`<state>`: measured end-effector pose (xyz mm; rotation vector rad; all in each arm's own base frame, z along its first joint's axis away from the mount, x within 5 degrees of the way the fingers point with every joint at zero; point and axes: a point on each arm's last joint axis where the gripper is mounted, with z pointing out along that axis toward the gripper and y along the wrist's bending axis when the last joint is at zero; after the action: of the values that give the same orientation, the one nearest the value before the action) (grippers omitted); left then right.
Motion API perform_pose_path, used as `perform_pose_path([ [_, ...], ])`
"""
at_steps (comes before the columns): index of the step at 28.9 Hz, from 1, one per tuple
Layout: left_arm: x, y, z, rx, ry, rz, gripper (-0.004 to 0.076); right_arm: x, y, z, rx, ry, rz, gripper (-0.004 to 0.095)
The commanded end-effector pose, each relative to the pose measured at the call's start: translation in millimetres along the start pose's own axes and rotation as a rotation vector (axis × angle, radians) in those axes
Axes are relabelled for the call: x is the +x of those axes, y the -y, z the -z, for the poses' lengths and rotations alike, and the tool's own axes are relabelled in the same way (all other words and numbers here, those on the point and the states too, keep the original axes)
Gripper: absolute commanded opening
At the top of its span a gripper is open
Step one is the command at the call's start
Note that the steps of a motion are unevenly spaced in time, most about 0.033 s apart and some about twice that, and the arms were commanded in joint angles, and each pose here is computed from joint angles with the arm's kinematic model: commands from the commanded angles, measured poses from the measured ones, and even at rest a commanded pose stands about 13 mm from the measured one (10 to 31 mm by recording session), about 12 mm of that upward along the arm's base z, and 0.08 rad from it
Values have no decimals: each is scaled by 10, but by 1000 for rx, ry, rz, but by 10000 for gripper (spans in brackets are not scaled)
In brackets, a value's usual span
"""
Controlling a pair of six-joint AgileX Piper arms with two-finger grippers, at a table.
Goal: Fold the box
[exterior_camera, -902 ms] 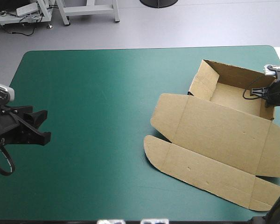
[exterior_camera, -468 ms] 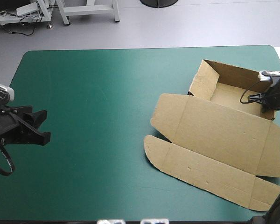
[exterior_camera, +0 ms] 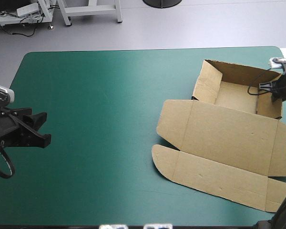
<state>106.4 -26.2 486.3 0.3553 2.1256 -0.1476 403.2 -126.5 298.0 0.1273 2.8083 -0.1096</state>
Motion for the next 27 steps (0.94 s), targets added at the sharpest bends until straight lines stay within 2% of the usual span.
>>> perform_pose_path([
  [1, -50, -14, 47, -21, 45, -7, 279, -98, 43, 683, 33, 198, -5, 256],
  [4, -45, -30, 48, -38, 39, -13, 279, -134, 24, 902, 22, 270, -10, 256],
  [7, -47, -32, 48, -41, 41, -13, 279, -140, -34, 1055, -32, 324, -23, 256],
  [13, -51, -54, 49, -66, 45, -22, 279, -81, -131, 1234, -118, 352, -17, 250],
  [18, -46, -67, 50, -80, 39, -27, 279, -15, -165, 1368, -135, 361, -14, 250],
  [27, -41, -73, 50, -87, 33, -49, 279, 168, -243, 1843, -145, 471, 1, 245],
])
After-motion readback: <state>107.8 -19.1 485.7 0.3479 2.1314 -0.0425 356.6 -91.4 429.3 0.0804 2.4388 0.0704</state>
